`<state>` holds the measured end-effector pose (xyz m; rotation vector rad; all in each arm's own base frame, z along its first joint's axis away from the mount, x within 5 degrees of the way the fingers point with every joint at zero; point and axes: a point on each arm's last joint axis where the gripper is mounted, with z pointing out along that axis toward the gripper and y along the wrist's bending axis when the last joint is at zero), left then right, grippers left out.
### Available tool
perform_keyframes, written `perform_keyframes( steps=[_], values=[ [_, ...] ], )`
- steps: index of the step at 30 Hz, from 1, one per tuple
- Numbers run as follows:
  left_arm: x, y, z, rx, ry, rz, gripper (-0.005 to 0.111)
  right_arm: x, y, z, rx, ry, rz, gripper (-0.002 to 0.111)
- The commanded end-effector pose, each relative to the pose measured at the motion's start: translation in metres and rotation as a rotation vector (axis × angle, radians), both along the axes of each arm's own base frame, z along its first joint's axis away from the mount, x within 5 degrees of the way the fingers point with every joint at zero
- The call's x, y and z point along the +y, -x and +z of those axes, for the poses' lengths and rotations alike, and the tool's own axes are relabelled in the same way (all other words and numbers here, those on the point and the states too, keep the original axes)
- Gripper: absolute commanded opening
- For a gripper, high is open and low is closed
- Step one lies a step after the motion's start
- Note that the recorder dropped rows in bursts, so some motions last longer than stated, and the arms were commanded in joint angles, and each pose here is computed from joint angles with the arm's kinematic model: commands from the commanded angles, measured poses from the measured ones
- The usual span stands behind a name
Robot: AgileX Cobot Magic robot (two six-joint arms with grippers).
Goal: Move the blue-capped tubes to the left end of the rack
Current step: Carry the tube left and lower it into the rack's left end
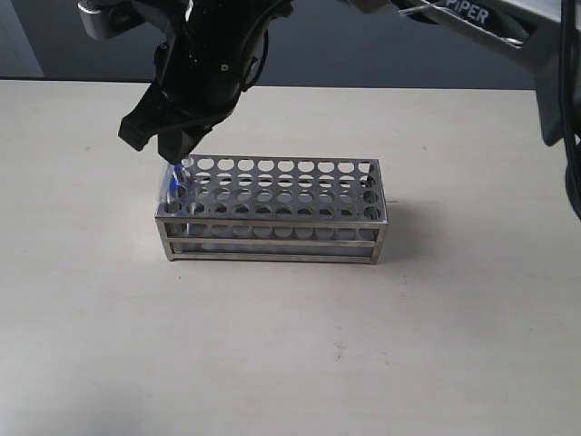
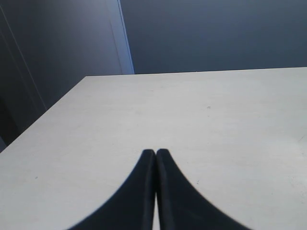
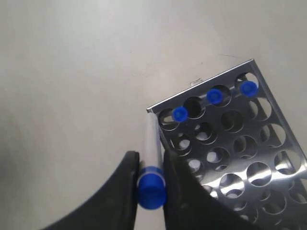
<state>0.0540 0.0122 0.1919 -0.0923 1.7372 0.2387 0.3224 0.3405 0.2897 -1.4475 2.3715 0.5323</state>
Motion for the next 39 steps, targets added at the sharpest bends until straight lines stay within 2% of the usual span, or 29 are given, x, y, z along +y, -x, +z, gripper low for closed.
perform_keyframes(
  steps=[1, 19, 39],
  values=[
    [0.000, 0.000, 0.000, -0.011, 0.000, -0.008, 0.000, -0.001, -0.002, 0.001, -0.025, 0.021, -0.014, -0.001],
    [0.000, 0.000, 0.000, -0.011, 0.000, -0.008, 0.000, -0.001, -0.002, 0.001, -0.014, 0.020, -0.035, -0.001],
    [0.000, 0.000, 0.000, -0.011, 0.000, -0.008, 0.000, 0.012, 0.001, -0.024, -0.005, 0.086, -0.014, -0.001]
  ],
)
